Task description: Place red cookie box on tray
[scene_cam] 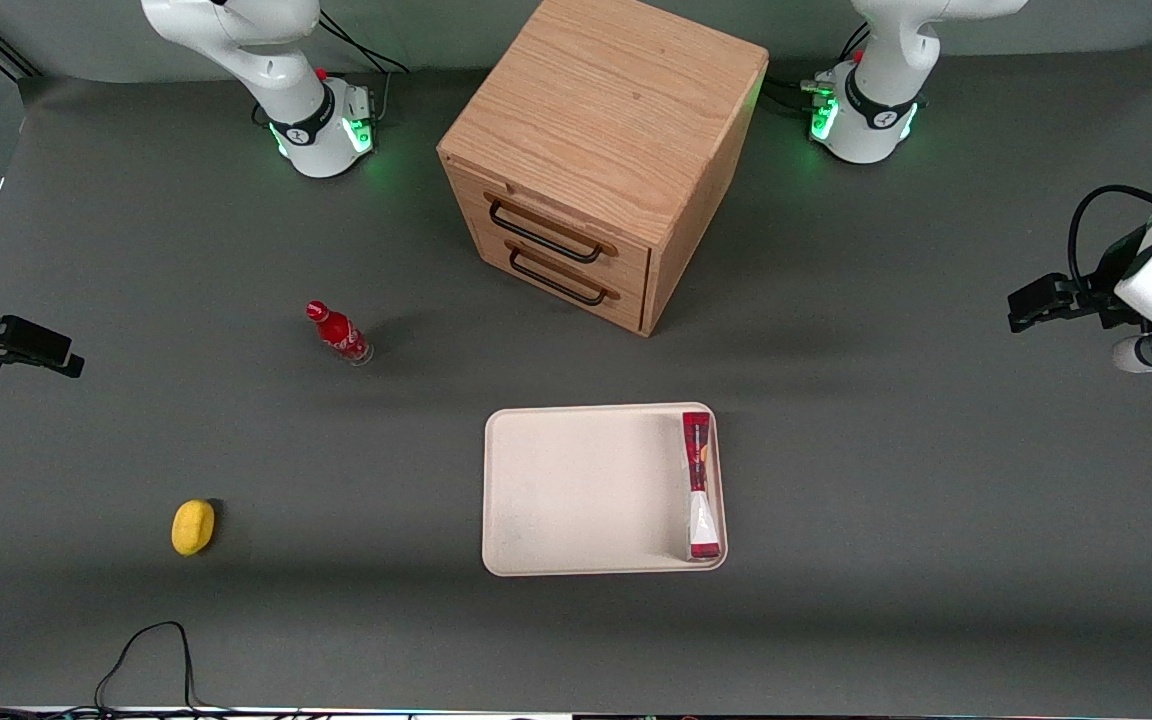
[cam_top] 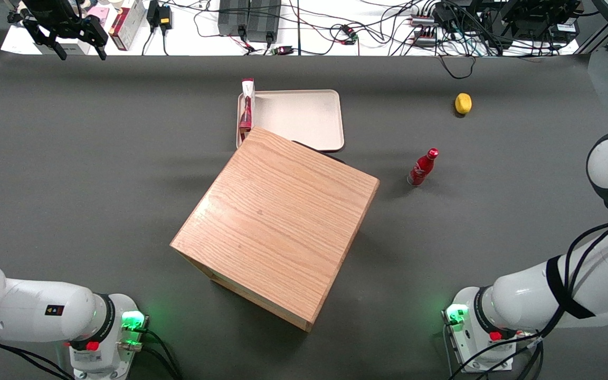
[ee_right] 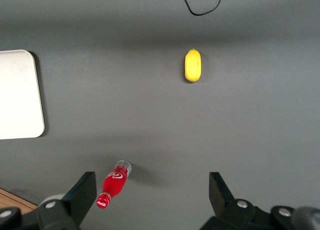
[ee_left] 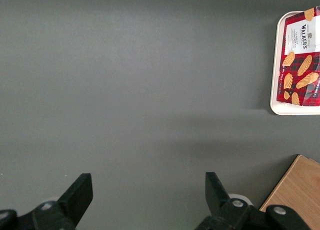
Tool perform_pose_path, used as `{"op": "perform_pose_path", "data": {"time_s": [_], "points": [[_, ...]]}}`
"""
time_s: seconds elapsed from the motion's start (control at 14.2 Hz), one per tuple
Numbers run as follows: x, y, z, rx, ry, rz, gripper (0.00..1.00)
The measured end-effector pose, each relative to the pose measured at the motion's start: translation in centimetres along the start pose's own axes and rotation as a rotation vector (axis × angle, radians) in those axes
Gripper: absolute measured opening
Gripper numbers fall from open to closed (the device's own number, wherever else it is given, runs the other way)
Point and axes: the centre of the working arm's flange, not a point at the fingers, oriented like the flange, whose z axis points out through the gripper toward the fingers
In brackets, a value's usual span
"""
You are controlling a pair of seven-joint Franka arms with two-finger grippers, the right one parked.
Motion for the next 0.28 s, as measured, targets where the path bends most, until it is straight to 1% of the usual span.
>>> {"op": "perform_pose_path", "data": {"time_s": [0.28], "points": [[-0.01,-0.07,0.01,0.000,-0.001,-0.001,1.00]]}}
